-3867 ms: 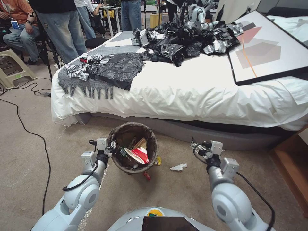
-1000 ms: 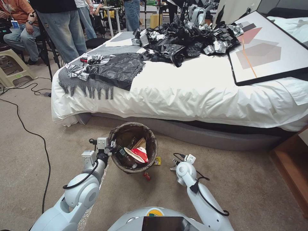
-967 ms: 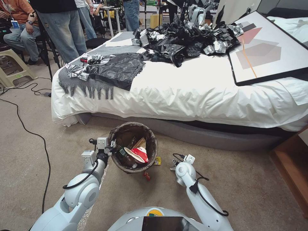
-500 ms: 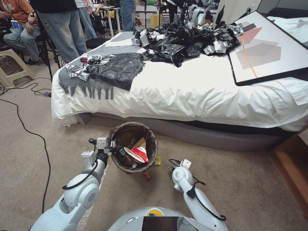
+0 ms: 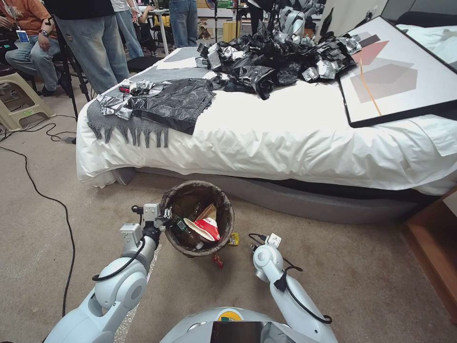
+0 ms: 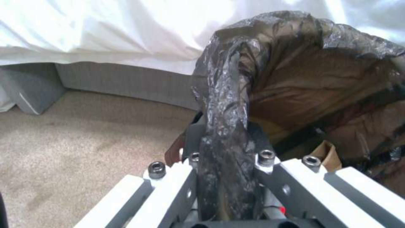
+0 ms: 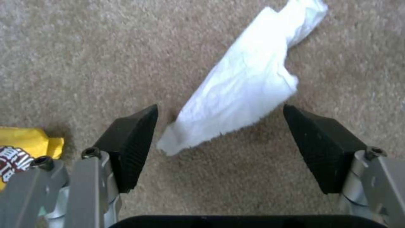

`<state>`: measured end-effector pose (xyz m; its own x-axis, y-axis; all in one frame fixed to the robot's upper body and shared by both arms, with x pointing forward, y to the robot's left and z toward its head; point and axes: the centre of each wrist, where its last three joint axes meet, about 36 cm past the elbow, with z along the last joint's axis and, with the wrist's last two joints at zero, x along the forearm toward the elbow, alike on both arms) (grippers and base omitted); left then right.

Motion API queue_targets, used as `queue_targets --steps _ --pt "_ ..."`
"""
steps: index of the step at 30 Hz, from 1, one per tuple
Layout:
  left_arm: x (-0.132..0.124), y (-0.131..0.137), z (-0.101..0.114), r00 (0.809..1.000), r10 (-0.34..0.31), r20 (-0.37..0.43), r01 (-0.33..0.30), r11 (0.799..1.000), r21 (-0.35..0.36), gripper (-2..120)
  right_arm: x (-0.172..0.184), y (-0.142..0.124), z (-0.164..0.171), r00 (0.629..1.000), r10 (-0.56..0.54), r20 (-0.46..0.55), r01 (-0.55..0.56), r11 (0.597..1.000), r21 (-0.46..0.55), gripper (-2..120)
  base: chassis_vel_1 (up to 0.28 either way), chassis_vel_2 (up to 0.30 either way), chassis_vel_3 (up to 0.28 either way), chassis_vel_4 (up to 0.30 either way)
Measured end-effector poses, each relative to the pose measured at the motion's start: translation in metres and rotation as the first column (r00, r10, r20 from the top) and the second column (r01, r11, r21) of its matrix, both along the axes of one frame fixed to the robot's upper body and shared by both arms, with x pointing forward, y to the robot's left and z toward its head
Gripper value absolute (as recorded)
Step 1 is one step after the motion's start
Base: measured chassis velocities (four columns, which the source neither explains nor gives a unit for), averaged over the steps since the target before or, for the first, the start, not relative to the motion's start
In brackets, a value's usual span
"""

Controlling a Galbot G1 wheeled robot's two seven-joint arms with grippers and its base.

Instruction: Pick up the trash bin, then pick up the garbage from the floor and place it into the trash bin.

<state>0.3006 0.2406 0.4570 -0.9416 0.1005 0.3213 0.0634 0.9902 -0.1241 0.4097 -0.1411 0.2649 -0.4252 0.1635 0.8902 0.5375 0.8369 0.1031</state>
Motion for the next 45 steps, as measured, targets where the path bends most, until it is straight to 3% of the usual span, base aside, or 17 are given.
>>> queue_targets --steps 9,16,32,38,45 --pt "0.002 0.0 -0.002 1.0 0.0 -0.003 0.0 1.0 0.002 5 0.004 -0.001 -0.002 1.0 -0.001 0.01 0.001 1.0 -0.014 71 0.0 0.0 0.0 0.0" --pt "0.003 0.001 -0.002 1.0 -0.001 -0.003 0.001 1.0 0.001 5 0.009 -0.002 -0.005 1.0 0.0 0.007 0.0 1.0 -0.019 48 0.0 0.0 0.0 0.0" --pt "0.003 0.002 -0.002 1.0 -0.005 -0.004 0.005 1.0 0.005 5 0.012 0.001 -0.007 1.0 -0.001 0.004 0.001 1.0 -0.024 28 0.0 0.0 0.0 0.0" --pt "0.003 0.002 -0.002 1.0 -0.005 -0.003 0.005 1.0 0.005 5 0.009 0.004 -0.006 1.0 0.002 0.004 -0.002 1.0 -0.029 8 0.0 0.0 0.0 0.0" --pt "0.003 0.002 -0.002 1.0 -0.005 -0.002 0.005 1.0 0.005 5 0.009 0.001 -0.004 1.0 0.005 0.004 -0.005 0.999 -0.038 0 0.0 0.0 0.0 0.0"
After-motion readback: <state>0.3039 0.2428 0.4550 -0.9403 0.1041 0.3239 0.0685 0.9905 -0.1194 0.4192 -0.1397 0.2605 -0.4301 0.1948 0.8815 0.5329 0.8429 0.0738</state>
